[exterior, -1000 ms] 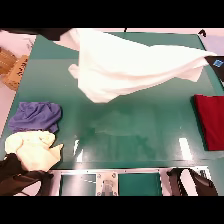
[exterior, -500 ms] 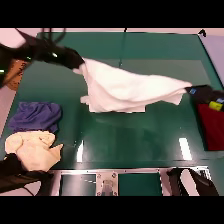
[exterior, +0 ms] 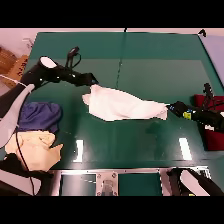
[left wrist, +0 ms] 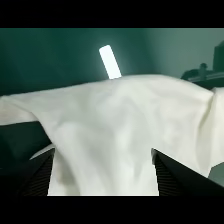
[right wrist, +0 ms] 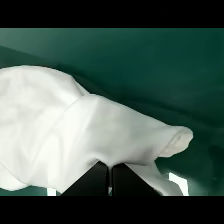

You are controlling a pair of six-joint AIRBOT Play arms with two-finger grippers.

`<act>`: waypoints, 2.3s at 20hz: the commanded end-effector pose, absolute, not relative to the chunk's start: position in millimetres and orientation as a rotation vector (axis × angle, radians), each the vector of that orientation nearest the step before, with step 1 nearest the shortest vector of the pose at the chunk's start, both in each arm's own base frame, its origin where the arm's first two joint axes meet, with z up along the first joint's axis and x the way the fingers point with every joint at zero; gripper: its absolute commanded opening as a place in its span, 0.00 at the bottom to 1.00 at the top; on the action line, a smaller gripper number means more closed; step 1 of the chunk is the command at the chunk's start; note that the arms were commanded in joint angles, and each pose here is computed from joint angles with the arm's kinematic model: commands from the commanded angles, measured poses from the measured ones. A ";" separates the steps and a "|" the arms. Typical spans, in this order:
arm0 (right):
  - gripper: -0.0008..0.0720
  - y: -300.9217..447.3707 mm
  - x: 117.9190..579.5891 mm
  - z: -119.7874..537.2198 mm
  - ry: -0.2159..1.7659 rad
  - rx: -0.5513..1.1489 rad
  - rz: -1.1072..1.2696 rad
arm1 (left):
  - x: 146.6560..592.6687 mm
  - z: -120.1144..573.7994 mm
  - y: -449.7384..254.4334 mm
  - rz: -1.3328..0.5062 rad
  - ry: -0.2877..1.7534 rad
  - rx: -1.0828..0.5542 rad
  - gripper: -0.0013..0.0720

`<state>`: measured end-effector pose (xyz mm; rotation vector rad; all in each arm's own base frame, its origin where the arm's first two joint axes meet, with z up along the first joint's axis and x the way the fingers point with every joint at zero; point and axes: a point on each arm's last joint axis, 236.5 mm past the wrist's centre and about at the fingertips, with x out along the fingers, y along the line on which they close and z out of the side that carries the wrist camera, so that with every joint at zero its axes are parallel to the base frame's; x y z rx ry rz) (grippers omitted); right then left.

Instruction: Fold the shirts.

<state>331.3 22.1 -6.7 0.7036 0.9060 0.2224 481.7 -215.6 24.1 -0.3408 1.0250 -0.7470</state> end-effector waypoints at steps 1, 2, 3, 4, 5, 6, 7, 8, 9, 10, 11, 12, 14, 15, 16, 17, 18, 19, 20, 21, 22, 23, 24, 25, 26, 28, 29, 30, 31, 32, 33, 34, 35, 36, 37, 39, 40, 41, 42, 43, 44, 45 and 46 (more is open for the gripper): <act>0.03 12.7 335.8 -13.4 0.925 0.652 0.202 | 470.4 36.5 -181.7 -0.772 1.126 -0.409 0.96; 0.03 11.2 333.7 -16.1 0.936 0.635 0.199 | 455.8 31.2 -171.4 -0.776 1.201 -0.415 0.96; 0.03 8.9 332.7 -18.4 0.943 0.622 0.191 | 439.7 21.9 -162.2 -0.778 1.279 -0.397 0.96; 0.03 6.8 333.5 -19.1 0.940 0.616 0.183 | 423.7 9.9 -154.7 -0.763 1.361 -0.382 0.96; 0.03 4.4 335.3 -19.0 0.932 0.613 0.173 | 412.0 -1.2 -150.6 -0.746 1.421 -0.379 0.96; 0.03 3.2 336.3 -18.9 0.928 0.611 0.168 | 400.6 -10.7 -155.1 -0.755 1.460 -0.397 0.96; 0.03 3.0 336.2 -18.9 0.928 0.611 0.168 | 389.0 -20.8 -161.5 -0.765 1.496 -0.419 0.96; 0.03 3.2 336.2 -18.9 0.928 0.611 0.168 | 377.3 -30.2 -169.8 -0.783 1.526 -0.430 0.96; 0.03 3.2 336.1 -19.1 0.929 0.611 0.168 | 366.7 -39.6 -180.2 -0.804 1.544 -0.431 0.96; 0.03 3.2 336.2 -19.9 0.931 0.613 0.168 | 357.3 -50.1 -192.8 -0.819 1.554 -0.426 0.96; 0.03 3.2 336.1 -21.3 0.935 0.615 0.168 | 351.7 -60.5 -205.8 -0.827 1.548 -0.411 0.96; 0.03 3.3 336.0 -23.4 0.940 0.619 0.167 | 350.5 -68.9 -218.3 -0.825 1.528 -0.395 0.96; 0.03 3.8 335.5 -28.4 0.955 0.628 0.167 | 354.9 -79.9 -241.6 -0.814 1.469 -0.353 0.89; 0.03 3.9 335.3 -30.6 0.962 0.633 0.166 | 355.0 -81.2 -253.7 -0.821 1.448 -0.330 0.89; 0.03 4.0 335.1 -32.7 0.969 0.642 0.162 | 351.3 -80.7 -264.2 -0.843 1.439 -0.311 0.88; 0.03 4.1 335.0 -33.2 0.970 0.643 0.162 | 343.7 -79.2 -273.4 -0.884 1.439 -0.286 0.55; 0.03 4.2 335.0 -33.1 0.973 0.660 0.154 | 335.8 -76.9 -278.2 -0.932 1.442 -0.254 0.13; 0.03 5.0 335.0 -32.4 0.974 0.673 0.152 | 329.8 -73.0 -279.3 -0.967 1.452 -0.240 0.06; 0.03 7.9 334.3 -29.7 0.979 0.677 0.167 | 325.9 -67.2 -279.2 -0.992 1.468 -0.238 0.06; 0.03 11.8 334.2 -24.0 0.982 0.678 0.191 | 323.6 -57.6 -278.7 -1.021 1.481 -0.237 0.05; 0.03 16.4 334.5 -14.5 0.982 0.674 0.223 | 323.2 -43.8 -278.2 -1.047 1.494 -0.242 0.05; 0.03 22.5 336.4 2.5 0.969 0.671 0.266 | 325.6 -26.5 -279.2 -1.063 1.490 -0.244 0.05; 0.03 27.9 338.4 24.8 0.948 0.663 0.306 | 330.2 -4.4 -280.7 -1.082 1.462 -0.237 0.05; 0.03 32.7 339.9 50.1 0.914 0.640 0.347 | 337.0 25.5 -283.1 -1.097 1.404 -0.216 0.05; 0.03 35.9 340.1 79.6 0.871 0.607 0.374 | 344.9 57.7 -285.0 -1.101 1.326 -0.194 0.05; 0.03 40.7 336.6 142.1 0.755 0.542 0.395 | 355.8 140.7 -286.2 -1.105 1.109 -0.135 0.05; 0.03 43.7 331.1 177.3 0.681 0.509 0.394 | 355.7 186.1 -282.0 -1.089 0.993 -0.093 0.05; 0.03 47.4 323.0 210.9 0.605 0.481 0.390 | 353.4 227.5 -274.6 -1.067 0.874 -0.036 0.05; 0.03 52.2 312.2 243.6 0.530 0.448 0.389 | 349.6 270.0 -262.4 -1.022 0.747 0.035 0.05; 0.03 58.4 298.3 277.4 0.450 0.409 0.390 | 346.5 306.8 -247.9 -0.960 0.631 0.098 0.06; 0.03 64.8 284.1 304.9 0.386 0.382 0.391 | 343.0 342.5 -228.6 -0.876 0.517 0.161 0.06; 0.03 71.9 268.0 331.2 0.323 0.363 0.390 | 337.8 372.4 -209.1 -0.794 0.423 0.211 0.06; 0.03 78.8 252.9 351.7 0.271 0.347 0.392 | 330.4 394.4 -193.3 -0.732 0.357 0.246 0.06; 0.03 85.6 237.4 371.2 0.214 0.319 0.395 | 323.3 412.7 -178.0 -0.673 0.300 0.275 0.06; 0.03 91.8 223.0 385.8 0.166 0.287 0.398 | 318.4 425.4 -167.4 -0.631 0.257 0.292 0.06; 0.03 100.6 204.3 396.8 0.127 0.278 0.403 | 317.7 440.1 -155.0 -0.573 0.203 0.308 0.06; 0.03 100.2 201.7 395.7 0.127 0.276 0.394 | 321.5 442.8 -154.7 -0.565 0.188 0.307 0.06; 0.03 95.6 203.5 390.0 0.143 0.270 0.371 | 328.2 445.1 -156.2 -0.561 0.172 0.303 0.06; 0.03 86.2 209.1 380.1 0.168 0.261 0.333 | 339.1 443.7 -158.8 -0.556 0.166 0.297 0.06; 0.03 77.0 216.4 366.8 0.200 0.261 0.300 | 351.5 437.1 -162.3 -0.556 0.179 0.293 0.06; 0.03 67.4 226.9 347.9 0.244 0.275 0.273 | 367.4 422.2 -167.2 -0.561 0.216 0.292 0.06; 0.03 58.8 239.9 324.9 0.296 0.307 0.255 | 384.3 402.9 -174.2 -0.575 0.266 0.289 0.06; 0.03 51.3 252.9 300.8 0.343 0.344 0.243 | 405.0 378.1 -184.4 -0.596 0.323 0.279 0.06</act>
